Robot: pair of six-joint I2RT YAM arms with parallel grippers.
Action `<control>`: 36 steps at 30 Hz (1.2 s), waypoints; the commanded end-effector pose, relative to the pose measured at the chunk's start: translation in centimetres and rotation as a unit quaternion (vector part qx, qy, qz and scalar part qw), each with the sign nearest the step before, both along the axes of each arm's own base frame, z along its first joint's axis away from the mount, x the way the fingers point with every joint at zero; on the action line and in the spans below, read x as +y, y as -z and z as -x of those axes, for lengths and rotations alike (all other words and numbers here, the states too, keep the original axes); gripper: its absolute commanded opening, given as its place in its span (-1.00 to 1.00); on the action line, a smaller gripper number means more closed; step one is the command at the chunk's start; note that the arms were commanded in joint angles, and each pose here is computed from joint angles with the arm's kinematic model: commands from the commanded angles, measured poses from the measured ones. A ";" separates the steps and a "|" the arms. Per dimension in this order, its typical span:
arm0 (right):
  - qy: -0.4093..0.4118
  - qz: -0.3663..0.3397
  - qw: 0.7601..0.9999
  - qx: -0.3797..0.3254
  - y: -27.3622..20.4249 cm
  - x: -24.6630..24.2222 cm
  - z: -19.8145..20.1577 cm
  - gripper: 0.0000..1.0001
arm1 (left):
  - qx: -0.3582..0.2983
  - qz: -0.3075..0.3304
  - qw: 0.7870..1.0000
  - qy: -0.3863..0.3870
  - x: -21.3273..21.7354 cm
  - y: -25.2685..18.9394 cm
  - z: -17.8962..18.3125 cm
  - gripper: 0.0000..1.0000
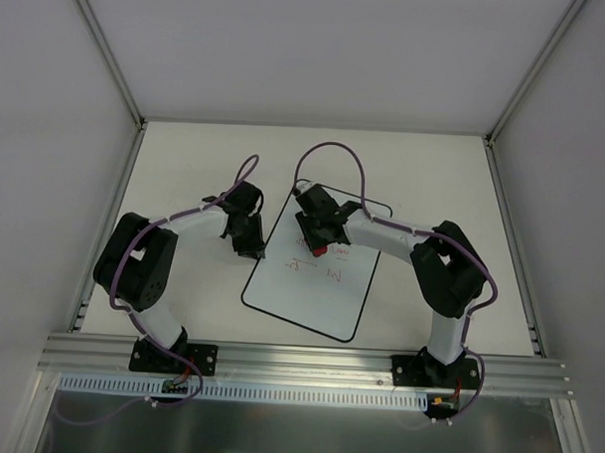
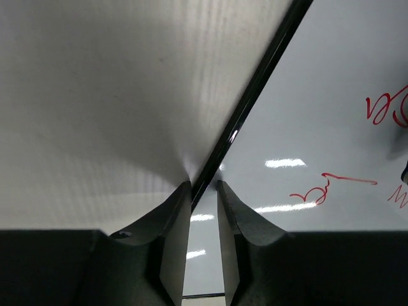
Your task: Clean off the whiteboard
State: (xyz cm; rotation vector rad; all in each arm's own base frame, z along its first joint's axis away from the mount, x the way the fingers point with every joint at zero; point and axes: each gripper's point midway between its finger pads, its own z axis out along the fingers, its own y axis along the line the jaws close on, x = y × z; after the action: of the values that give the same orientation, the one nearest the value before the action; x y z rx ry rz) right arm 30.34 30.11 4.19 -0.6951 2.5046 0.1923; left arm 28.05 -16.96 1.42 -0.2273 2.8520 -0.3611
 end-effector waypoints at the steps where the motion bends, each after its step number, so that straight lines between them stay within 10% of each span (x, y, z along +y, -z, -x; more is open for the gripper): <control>1: 0.035 -0.001 0.998 -0.043 -2.4 0.3 -2.2 -0.99 | 0.071 0.002 0.997 -0.014 -0.5 2.4 4.1 -0.55; 9: 0.095 0.030 0.995 -0.027 0.5 -1.0 -2.4 -0.99 | 0.067 0.007 0.998 -0.012 -1.4 2.7 4.4 -0.98; 24: 0.084 0.005 0.995 0.050 4.9 3.4 0.5 -0.99 | 0.078 0.005 0.997 -0.027 -1.1 3.7 5.4 -1.00; 36: 0.206 0.064 0.976 -0.002 3.5 -7.8 -2.2 -0.99 | 0.070 -0.002 0.997 -0.042 -0.7 3.5 5.0 -1.00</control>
State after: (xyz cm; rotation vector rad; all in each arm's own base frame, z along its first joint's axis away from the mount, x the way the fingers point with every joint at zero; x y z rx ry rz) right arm 33.56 28.02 2.42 -0.2769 2.5380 0.1037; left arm 26.43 -20.32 1.26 -0.3304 2.8396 -0.5455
